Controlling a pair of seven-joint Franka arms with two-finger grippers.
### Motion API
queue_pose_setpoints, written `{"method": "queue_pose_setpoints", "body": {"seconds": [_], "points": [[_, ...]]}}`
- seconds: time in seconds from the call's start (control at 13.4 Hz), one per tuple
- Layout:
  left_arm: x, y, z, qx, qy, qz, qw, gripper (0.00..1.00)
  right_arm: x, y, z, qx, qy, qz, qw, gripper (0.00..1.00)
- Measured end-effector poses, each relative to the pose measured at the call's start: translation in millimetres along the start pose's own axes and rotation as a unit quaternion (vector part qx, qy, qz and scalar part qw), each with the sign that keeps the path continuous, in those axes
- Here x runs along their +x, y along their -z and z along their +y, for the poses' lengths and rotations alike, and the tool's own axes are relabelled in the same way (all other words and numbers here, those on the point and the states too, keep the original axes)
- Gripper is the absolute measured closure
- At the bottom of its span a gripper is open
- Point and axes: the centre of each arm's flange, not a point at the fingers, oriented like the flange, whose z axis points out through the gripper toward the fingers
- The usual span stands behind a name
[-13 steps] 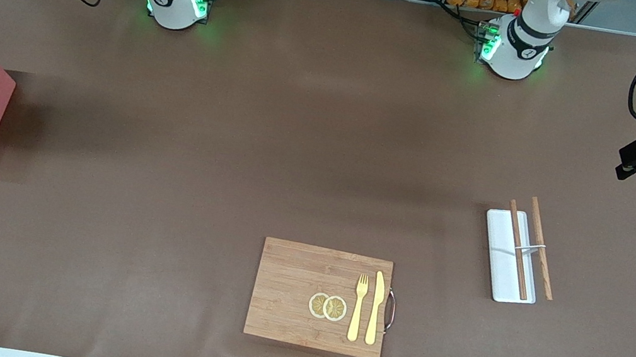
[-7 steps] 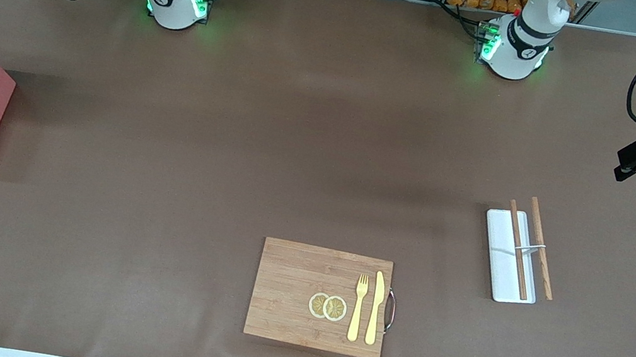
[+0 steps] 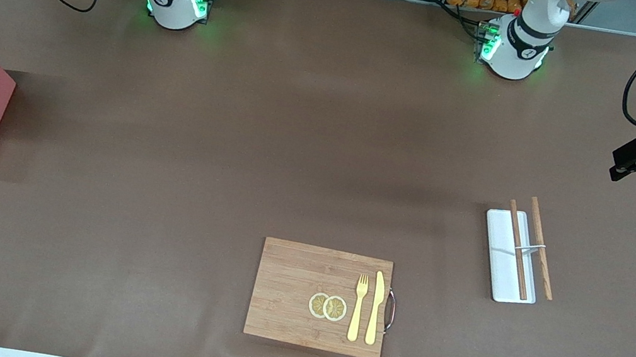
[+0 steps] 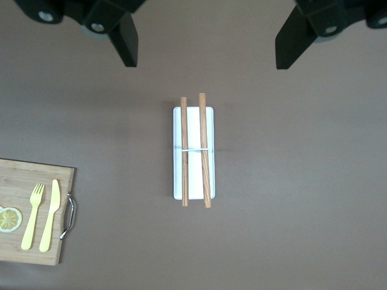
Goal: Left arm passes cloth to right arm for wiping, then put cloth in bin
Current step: 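Open the right gripper over the bin and raise it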
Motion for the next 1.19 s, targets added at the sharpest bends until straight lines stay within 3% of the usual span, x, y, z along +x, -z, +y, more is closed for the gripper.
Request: {"method": "queue_pose_setpoints", "body": {"seconds": [0.22,0.67,0.89,1.19], "points": [[0,-1,0,0.000,0.000,-0.001,1.000,0.00,4,-25,4,-0.001,-0.002,0.000,1.000,0.93],[2,-4,0,-0.008,0.002,-0.005,1.000,0.00,12,-31,-9,-0.002,0.007,0.013,1.000,0.29],[3,-7,0,-0.008,0.003,-0.007,1.000,0.00,23,-1,-53,0.001,0.037,0.026,0.999,0.00],[4,-11,0,-0.008,0.003,-0.010,1.000,0.00,16,68,-113,0.027,0.064,0.034,0.997,0.00]]}}
